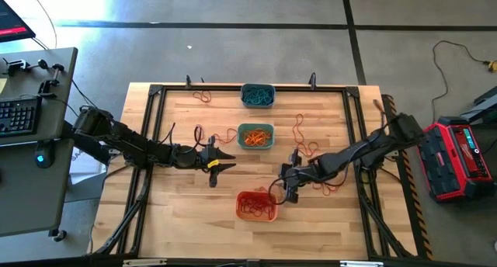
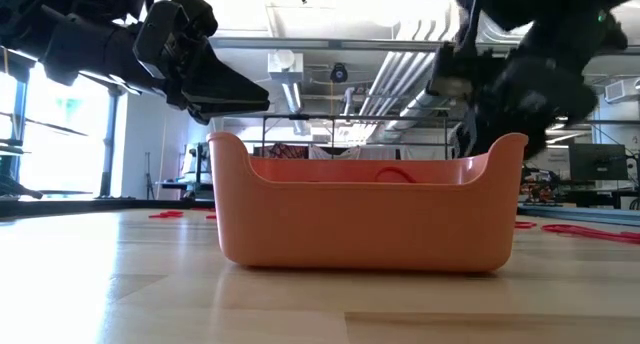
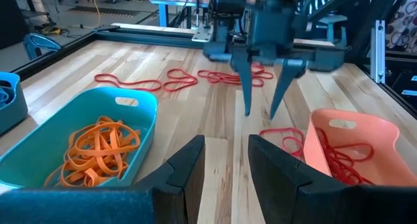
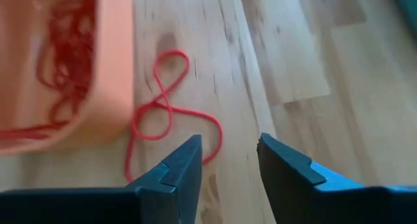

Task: Sort rubber bands into baskets
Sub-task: Put the red rubber band into the orange bin

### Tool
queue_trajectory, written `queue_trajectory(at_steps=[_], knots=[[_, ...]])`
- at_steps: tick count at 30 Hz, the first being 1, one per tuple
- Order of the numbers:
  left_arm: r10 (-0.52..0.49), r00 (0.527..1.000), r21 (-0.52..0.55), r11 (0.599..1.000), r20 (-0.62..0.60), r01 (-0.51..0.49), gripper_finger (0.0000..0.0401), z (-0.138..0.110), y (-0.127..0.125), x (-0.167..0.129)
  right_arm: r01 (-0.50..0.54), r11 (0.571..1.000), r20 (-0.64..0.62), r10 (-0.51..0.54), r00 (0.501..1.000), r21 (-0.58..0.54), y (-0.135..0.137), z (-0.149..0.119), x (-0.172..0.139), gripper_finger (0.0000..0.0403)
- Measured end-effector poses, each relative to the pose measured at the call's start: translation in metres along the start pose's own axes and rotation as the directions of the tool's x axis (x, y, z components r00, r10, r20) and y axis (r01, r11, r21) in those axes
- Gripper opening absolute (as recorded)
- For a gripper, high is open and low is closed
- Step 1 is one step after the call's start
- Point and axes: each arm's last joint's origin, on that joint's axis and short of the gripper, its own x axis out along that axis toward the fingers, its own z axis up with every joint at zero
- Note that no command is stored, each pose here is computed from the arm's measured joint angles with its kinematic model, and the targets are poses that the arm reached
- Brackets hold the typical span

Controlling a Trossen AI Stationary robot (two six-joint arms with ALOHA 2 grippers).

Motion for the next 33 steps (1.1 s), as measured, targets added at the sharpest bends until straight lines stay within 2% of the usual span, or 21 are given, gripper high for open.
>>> queue_trajectory(at_steps=[7,10,18,26,33], knots=[[0.000,1.000,-0.008,1.000,-0.001,0.000,0.0111,0.000,0.000,0.000,0.017,1.000,-0.035,-0.017,0.999,-0.021,0.001,-0.009,0.025,0.0137],[0.000,1.000,-0.008,1.000,-0.001,0.000,0.0111,0.000,0.000,0.000,0.021,0.999,-0.036,-0.022,0.999,-0.024,0.001,-0.010,0.029,0.0124],[0.000,1.000,-0.008,1.000,-0.001,0.000,0.0111,0.000,0.000,0.000,0.011,0.999,-0.047,-0.012,0.999,-0.034,-0.001,-0.010,0.030,0.0010],[0.000,1.000,-0.018,1.000,-0.001,0.000,0.0111,0.000,0.000,0.000,0.069,0.991,-0.093,-0.080,0.992,-0.114,0.001,0.007,0.018,0.0002],[0.000,1.000,-0.017,1.000,-0.002,0.000,0.0111,0.000,0.000,0.000,0.114,0.979,-0.044,-0.123,0.991,-0.166,0.012,0.032,-0.011,0.0000]])
